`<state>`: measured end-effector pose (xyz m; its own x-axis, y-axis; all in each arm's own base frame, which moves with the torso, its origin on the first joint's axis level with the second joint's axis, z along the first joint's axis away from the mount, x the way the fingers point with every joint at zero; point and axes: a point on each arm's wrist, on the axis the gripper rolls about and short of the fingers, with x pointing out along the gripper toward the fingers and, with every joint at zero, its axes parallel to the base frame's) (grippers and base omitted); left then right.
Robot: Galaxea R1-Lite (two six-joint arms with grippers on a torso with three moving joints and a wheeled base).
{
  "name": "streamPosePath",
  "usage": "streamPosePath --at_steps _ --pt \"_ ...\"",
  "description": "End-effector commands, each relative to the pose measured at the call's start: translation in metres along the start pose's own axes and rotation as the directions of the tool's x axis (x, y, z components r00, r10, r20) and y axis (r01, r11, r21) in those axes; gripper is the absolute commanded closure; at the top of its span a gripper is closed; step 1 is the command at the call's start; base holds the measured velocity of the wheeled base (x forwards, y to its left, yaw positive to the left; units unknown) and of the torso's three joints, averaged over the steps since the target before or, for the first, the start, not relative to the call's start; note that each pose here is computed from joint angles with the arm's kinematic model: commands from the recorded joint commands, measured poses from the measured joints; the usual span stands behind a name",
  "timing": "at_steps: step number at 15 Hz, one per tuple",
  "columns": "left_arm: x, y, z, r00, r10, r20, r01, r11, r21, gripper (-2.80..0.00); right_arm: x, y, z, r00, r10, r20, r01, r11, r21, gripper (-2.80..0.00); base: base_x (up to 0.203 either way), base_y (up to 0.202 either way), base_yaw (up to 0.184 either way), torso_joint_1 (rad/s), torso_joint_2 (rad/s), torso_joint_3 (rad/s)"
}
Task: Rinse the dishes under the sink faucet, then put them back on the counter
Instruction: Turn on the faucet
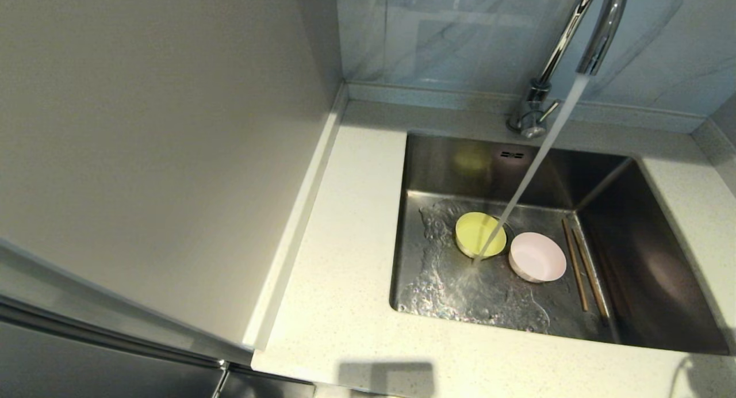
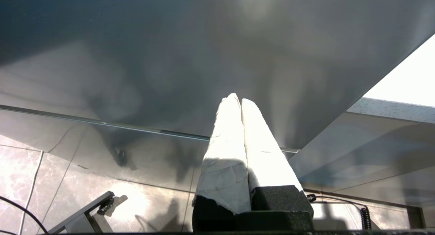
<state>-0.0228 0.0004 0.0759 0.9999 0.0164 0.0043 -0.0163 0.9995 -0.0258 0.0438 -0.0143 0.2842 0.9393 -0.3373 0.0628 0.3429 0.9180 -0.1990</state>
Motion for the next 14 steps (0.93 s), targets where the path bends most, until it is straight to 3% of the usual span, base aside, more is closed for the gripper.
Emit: streamPosePath --at_steps 1,5,7,9,14 --pt "0.000 0.000 0.000 1.000 0.000 0.003 0.000 1.000 0.000 0.00 -0.053 0.001 -0.023 0.992 0.006 0.125 -0.007 1.000 0.008 0.00 0.000 0.000 0.000 0.000 0.00 0.000" --pt "0.000 0.000 0.000 1.000 0.000 0.003 0.000 1.000 0.000 0.00 -0.075 0.005 -0.072 0.986 0.085 0.145 -0.084 0.996 -0.015 0.00 0.000 0.000 0.000 0.000 0.00 0.000" --pt "0.000 0.000 0.000 1.000 0.000 0.003 0.000 1.000 0.000 0.00 -0.070 0.006 -0.087 0.994 -0.009 0.113 0.010 1.000 -0.012 0.00 0.000 0.000 0.000 0.000 0.00 0.000" --pt "0.000 0.000 0.000 1.000 0.000 0.003 0.000 1.000 0.000 0.00 -0.070 0.006 -0.093 0.991 0.012 0.130 -0.011 1.000 -0.006 0.00 0.000 0.000 0.000 0.000 0.00 0.000" --pt "0.000 0.000 0.000 1.000 0.000 0.003 0.000 1.000 0.000 0.00 -0.074 0.013 -0.138 0.994 0.042 0.104 -0.044 0.999 0.025 0.00 0.000 0.000 0.000 0.000 0.00 0.000"
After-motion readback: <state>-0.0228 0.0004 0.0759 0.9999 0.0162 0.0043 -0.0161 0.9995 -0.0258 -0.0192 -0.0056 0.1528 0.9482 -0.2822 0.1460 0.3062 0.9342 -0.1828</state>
